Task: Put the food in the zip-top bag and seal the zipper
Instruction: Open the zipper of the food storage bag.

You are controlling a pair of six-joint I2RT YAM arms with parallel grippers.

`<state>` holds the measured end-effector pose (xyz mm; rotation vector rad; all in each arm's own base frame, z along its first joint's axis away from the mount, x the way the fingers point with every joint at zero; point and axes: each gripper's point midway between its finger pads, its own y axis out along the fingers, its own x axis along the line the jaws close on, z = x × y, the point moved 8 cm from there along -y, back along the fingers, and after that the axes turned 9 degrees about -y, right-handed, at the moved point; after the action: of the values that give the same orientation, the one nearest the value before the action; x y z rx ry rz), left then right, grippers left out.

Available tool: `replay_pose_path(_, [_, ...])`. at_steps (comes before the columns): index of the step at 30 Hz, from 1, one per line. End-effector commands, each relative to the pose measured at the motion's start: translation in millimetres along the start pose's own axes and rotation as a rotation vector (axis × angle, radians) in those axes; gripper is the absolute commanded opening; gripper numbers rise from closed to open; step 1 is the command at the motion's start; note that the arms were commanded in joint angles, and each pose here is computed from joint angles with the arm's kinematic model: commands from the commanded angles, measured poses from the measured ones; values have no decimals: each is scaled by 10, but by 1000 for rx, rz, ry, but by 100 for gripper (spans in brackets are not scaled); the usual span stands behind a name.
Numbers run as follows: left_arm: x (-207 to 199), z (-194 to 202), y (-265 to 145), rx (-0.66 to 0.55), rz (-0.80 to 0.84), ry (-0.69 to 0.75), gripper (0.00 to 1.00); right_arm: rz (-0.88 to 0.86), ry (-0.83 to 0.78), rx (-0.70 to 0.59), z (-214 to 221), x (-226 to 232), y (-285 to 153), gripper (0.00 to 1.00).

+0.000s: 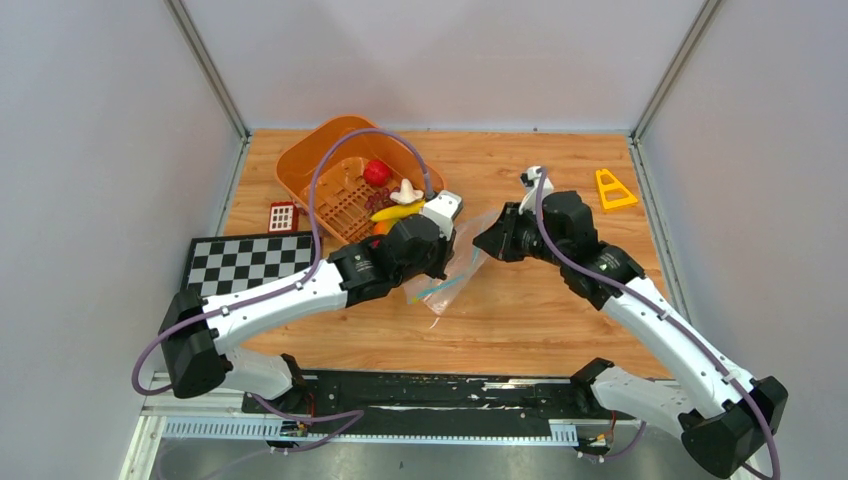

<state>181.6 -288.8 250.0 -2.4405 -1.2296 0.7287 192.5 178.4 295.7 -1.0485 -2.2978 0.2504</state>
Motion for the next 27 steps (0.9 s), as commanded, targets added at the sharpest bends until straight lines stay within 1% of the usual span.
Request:
replay_pose_path(1, [-169, -345, -53, -103, 39, -54, 0, -18, 63, 23, 147, 46, 60, 11])
replay_pose_path(2, [-183, -350, -42, -101, 42, -58, 0, -4, 67, 22, 161, 47, 69, 13])
replay_pose_path(5, [-202, -359, -30, -99, 48, -73, 0, 53, 63, 24, 176, 23, 87, 31])
replay_pose_path(8, [-224, -357, -38, -100, 57, -90, 0, 83, 69, 42, 201, 12, 139, 42])
replay_pose_path(9, [-222, -354, -37, -103, 53, -96, 0, 72, 72, 44, 211, 22, 162, 43])
replay_pose_path(15, [-158, -395, -85, -144, -7, -137, 0, 60, 136, 4, 279, 70, 178, 42])
replay_pose_path(19, [-125, -429, -103, -171, -46, -160, 0, 62, 165, -43, 302, 82, 96, 37])
replay_pose_path(22, [-132, -440, -98, -180, -43, -170, 0, 61, 174, -50, 318, 83, 75, 17])
replay_pose_path(24, [-145, -442, -98, -178, -28, -169, 0, 81, 157, -54, 302, 63, 74, 8])
replay_pose_path(25, [-142, -440, -101, -178, -29, -170, 0, 126, 140, -68, 266, 25, 61, 3])
replay_pose_path(26, [-128, -435, -106, -178, -38, -167, 0, 157, 121, -75, 227, 8, 30, 0])
replay_pose_path(27, [-103, -430, -114, -178, -55, -164, 0, 176, 98, -89, 169, 8, -17, 0])
